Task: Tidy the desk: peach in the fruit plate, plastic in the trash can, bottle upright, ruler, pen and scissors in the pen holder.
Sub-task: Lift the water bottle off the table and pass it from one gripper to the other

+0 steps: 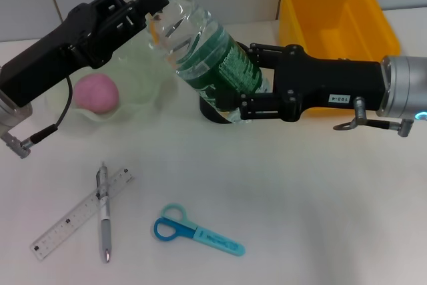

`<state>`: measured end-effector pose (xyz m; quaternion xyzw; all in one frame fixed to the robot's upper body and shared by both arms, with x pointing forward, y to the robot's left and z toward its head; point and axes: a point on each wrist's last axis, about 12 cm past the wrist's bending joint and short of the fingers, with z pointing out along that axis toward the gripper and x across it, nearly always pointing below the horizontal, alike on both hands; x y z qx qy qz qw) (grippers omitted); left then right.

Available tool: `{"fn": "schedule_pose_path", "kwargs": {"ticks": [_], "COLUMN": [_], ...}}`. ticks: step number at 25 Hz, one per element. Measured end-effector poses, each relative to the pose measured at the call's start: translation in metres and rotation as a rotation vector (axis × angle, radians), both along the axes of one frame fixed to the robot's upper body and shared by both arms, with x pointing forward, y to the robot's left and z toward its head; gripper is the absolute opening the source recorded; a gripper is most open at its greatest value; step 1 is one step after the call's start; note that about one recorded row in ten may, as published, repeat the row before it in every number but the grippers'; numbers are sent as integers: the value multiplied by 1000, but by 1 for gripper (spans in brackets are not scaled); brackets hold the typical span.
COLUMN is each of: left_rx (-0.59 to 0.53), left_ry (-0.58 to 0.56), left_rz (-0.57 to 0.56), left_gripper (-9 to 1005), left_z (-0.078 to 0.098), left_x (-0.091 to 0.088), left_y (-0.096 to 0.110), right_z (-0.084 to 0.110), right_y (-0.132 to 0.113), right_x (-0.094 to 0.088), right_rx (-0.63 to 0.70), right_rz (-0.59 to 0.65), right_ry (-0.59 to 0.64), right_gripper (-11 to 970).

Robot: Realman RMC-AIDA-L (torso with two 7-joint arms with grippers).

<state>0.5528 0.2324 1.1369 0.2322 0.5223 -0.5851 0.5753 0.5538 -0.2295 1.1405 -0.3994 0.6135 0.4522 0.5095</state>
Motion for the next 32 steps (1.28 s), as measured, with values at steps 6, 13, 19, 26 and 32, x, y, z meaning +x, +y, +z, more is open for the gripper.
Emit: {"fn": "schedule_pose_path", "kwargs": {"ticks": [6, 13, 19, 26, 32], "left_rx": [0, -1, -3, -3, -5], "left_ry": [-1, -1, -1, 0, 3], "left_rz": [-1, -1, -1, 0, 4], "left_gripper": [438, 438, 439, 439, 439], "left_z": [0, 0, 0, 0, 0], "left_x": [0, 0, 0, 0, 0], "left_y": [0, -1, -1, -1, 0], "right_z": [2, 3, 5, 7, 6], "right_y": [-4, -6, -9, -12, -14], "right_x": [0, -1, -1, -2, -3], "right_rx": [4, 3, -1, -7, -8], "right_rz": [-1, 4, 10, 10, 6], "right_ry": [2, 1, -2, -6, 0], "right_gripper": [733, 733, 732, 731, 730]}}
